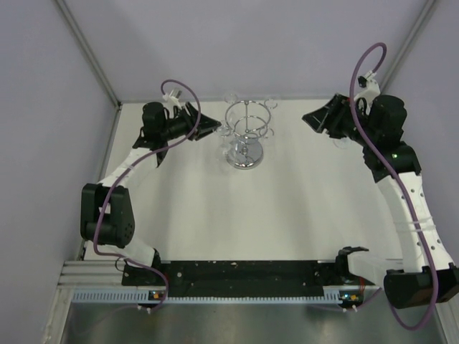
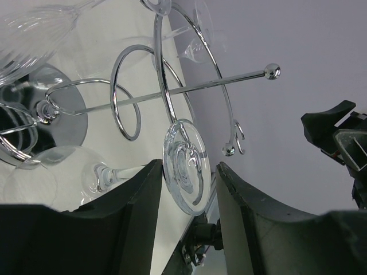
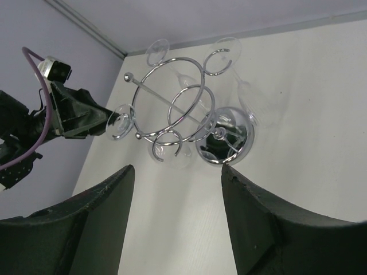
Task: Take the wine glass off the wine glass rack
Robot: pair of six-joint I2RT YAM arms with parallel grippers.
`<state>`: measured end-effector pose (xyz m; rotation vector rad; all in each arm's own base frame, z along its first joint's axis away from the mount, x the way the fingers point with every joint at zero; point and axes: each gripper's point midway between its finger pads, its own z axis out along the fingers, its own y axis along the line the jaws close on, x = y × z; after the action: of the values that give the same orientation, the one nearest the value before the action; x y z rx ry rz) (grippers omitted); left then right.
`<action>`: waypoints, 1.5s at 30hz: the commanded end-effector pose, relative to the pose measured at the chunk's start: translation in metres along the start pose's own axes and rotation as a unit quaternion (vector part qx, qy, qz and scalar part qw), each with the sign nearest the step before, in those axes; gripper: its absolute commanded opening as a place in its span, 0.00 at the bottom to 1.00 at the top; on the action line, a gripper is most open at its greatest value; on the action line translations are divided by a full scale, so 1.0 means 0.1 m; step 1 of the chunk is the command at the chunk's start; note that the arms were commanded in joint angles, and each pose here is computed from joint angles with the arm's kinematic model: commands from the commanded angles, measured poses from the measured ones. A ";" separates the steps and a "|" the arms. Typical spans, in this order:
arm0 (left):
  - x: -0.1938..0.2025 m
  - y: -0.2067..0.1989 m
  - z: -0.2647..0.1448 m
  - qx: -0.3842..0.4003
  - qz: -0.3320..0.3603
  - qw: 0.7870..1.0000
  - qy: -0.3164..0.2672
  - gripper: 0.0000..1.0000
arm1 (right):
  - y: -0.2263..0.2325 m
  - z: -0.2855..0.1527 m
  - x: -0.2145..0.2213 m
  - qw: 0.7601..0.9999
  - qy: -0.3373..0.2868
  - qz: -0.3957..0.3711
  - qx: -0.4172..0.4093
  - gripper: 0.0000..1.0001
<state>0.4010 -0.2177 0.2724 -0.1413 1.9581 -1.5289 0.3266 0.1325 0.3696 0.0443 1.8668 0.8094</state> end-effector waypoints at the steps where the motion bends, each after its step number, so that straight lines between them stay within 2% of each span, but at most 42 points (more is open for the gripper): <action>1: -0.07 -0.29 -0.05 0.028 0.053 0.998 -0.001 0.48 | 0.13 -0.04 -0.11 0.999 -0.022 -0.014 -0.022 0.62; 11: 0.00 -0.20 -0.11 -0.008 0.066 0.998 0.009 0.47 | 0.13 -0.04 -0.10 0.999 -0.020 -0.015 -0.022 0.62; 24: 0.03 -0.28 -0.21 -0.019 0.086 0.996 0.014 0.47 | 0.13 -0.03 -0.08 0.999 -0.019 -0.011 -0.025 0.62; 45: -0.10 -0.47 -0.18 0.002 0.095 0.995 0.006 0.41 | 0.11 -0.03 -0.05 0.999 -0.019 -0.011 -0.024 0.62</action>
<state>0.3820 -0.2113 0.2798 -0.0307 2.0465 -1.4041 0.3270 0.1343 0.3641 0.0383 1.8723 0.8198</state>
